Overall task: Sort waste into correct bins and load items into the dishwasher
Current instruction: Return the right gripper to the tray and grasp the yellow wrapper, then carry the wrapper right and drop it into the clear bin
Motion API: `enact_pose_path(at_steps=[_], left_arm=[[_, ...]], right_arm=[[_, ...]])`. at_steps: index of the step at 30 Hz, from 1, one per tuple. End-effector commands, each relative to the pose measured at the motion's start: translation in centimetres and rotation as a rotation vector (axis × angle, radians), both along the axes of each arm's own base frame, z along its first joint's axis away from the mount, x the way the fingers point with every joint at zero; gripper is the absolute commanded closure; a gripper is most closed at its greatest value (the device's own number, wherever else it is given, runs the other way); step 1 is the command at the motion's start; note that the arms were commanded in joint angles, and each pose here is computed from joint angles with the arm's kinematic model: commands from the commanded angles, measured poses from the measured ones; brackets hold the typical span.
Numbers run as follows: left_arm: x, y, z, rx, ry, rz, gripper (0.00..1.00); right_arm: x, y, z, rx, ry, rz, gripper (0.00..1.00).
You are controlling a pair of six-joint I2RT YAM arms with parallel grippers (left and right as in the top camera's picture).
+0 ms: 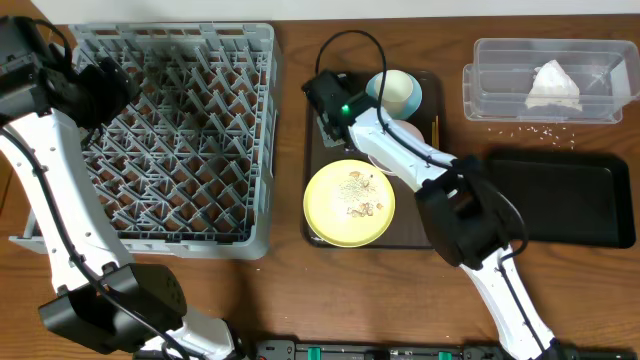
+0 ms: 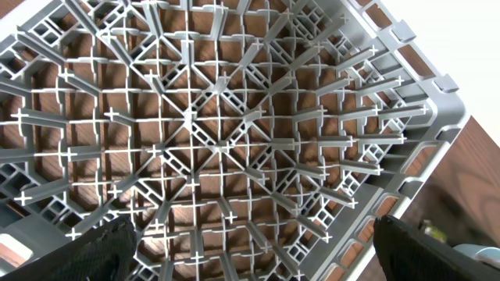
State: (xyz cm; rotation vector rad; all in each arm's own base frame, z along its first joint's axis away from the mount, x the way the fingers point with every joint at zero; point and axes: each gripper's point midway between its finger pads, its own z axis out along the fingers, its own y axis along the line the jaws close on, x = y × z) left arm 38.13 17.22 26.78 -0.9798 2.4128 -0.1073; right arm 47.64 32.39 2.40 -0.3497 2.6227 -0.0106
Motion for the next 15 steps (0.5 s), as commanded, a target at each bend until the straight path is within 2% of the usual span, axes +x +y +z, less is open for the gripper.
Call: enact_pose_path(at_steps=[1,5,9,12,15], left_arm=[[-0.1,0.0,-0.3,-0.002,0.01,0.005,0.02],[-0.1,0.0,-0.3,-0.002,0.01,0.005,0.02],[-0.1,0.0,-0.3,-0.002,0.01,0.005,0.02],[-0.1,0.0,-0.3,-0.002,0.01,0.005,0.02],[-0.1,0.0,-0.3,-0.002,0.01,0.005,0.02]], right_arm=[[2.2,1.1,9.4,0.119,-0.144,-0.023,0.99],[4.2,-1.3,16.3,0.196,-0.24,-0.087,0.99],[5.8,-6.9,21.5,0.24,-0.307,-0.207,0.99],[6.3,-12.6,23.5,0.273,-0.308,-0.366,0.99],[6.3,-19.6,23.4,0.307,-0.263,-0.6,0.99]])
